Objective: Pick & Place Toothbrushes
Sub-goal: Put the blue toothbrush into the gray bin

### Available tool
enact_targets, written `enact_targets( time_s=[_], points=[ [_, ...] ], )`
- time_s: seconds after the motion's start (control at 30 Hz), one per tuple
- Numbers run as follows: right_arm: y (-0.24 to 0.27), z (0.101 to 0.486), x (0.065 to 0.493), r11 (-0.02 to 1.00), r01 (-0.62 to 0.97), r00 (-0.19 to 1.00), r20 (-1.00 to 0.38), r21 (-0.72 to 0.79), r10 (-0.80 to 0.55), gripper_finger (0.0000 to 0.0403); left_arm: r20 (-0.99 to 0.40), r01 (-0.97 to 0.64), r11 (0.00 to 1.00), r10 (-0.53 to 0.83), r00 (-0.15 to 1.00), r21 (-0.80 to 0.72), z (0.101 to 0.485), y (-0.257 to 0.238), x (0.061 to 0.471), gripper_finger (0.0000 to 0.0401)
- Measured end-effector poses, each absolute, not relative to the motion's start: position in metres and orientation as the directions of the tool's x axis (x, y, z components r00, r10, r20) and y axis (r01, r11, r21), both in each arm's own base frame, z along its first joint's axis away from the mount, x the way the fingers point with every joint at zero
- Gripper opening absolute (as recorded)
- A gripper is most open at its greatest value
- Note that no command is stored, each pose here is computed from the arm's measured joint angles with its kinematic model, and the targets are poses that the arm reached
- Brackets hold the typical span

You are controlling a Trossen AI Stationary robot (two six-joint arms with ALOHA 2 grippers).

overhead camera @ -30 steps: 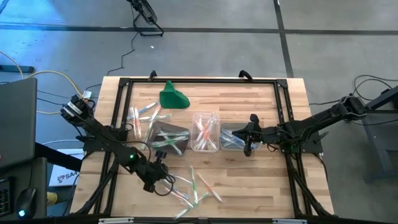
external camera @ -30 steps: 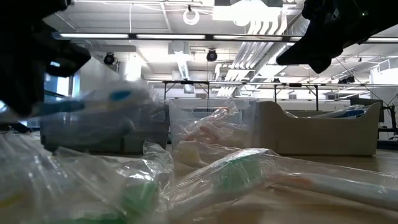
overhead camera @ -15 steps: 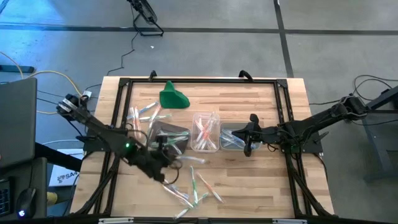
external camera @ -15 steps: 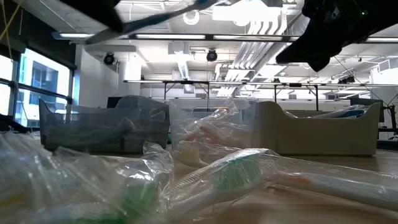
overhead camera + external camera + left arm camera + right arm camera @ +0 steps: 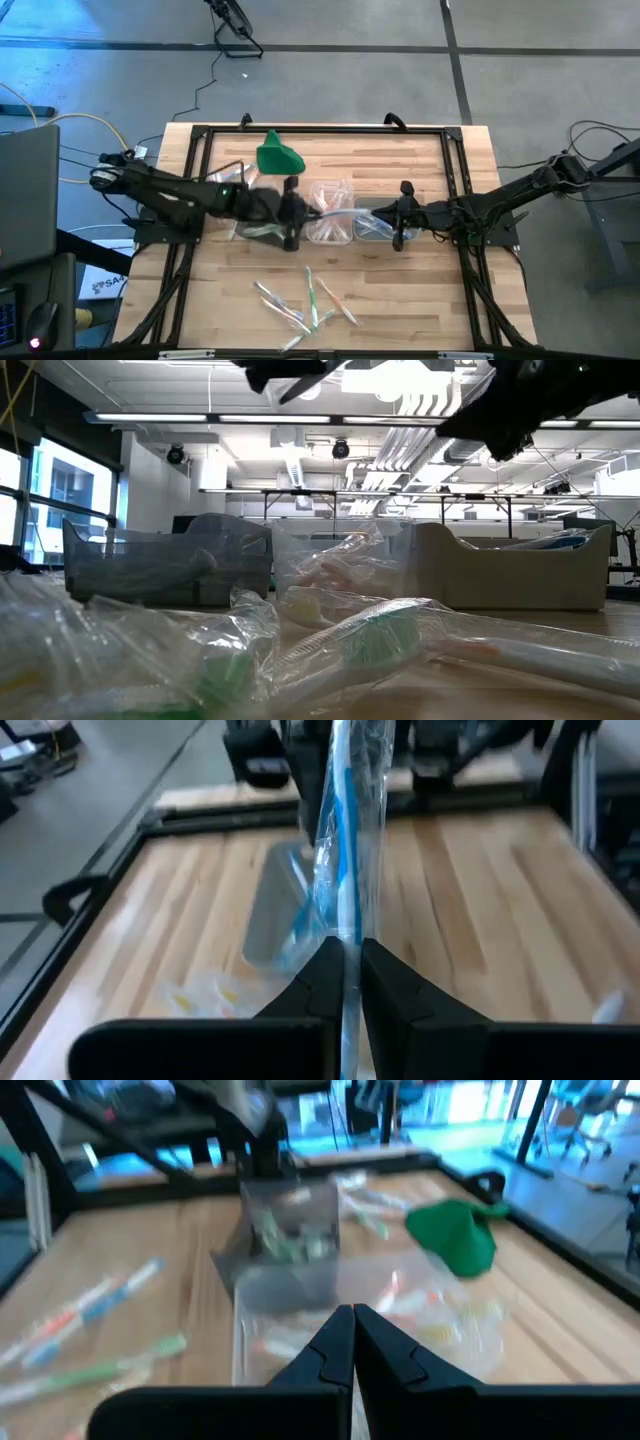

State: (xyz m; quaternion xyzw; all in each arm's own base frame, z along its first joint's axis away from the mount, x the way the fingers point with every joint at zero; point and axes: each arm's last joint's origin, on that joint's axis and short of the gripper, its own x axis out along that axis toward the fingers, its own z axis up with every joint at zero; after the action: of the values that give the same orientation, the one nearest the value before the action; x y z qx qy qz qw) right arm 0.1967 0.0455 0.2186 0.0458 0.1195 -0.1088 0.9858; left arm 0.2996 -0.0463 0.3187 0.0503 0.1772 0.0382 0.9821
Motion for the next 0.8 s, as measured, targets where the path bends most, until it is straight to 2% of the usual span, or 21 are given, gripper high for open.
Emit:
enact_targets(
  time_s=[0.23,0.47,0.57,0.67,0.8],
  points=[
    [0.046,0.241,0.2,0.976,0.203,0.979,-0.034,0.081,-0.2,0.0014,-0.254,-0.061,0.996,0.074,0.964,0.058,0.328,-0.022,0.306,0.0014],
    [0.035,0.252,0.203,0.964,0.241,0.965,0.074,0.115,-0.25,0.0107,-0.248,-0.046,0.998,0.057,0.967,0.052,0.329,-0.022,0.306,0.0014],
    [0.03,0.249,0.211,0.971,0.21,0.971,0.088,0.114,-0.22,0.0144,-0.248,-0.048,0.998,0.057,0.967,0.043,0.326,-0.022,0.309,0.0014],
    [0.029,0.245,0.222,0.986,0.12,0.981,0.14,0.112,-0.135,0.0167,-0.257,-0.053,0.998,0.058,0.965,0.025,0.324,-0.022,0.31,0.0014],
    [0.028,0.234,0.237,0.993,0.091,0.981,0.166,0.076,-0.103,0.0184,-0.282,-0.054,0.998,0.06,0.957,0.028,0.318,-0.023,0.313,0.0014]
  ],
)
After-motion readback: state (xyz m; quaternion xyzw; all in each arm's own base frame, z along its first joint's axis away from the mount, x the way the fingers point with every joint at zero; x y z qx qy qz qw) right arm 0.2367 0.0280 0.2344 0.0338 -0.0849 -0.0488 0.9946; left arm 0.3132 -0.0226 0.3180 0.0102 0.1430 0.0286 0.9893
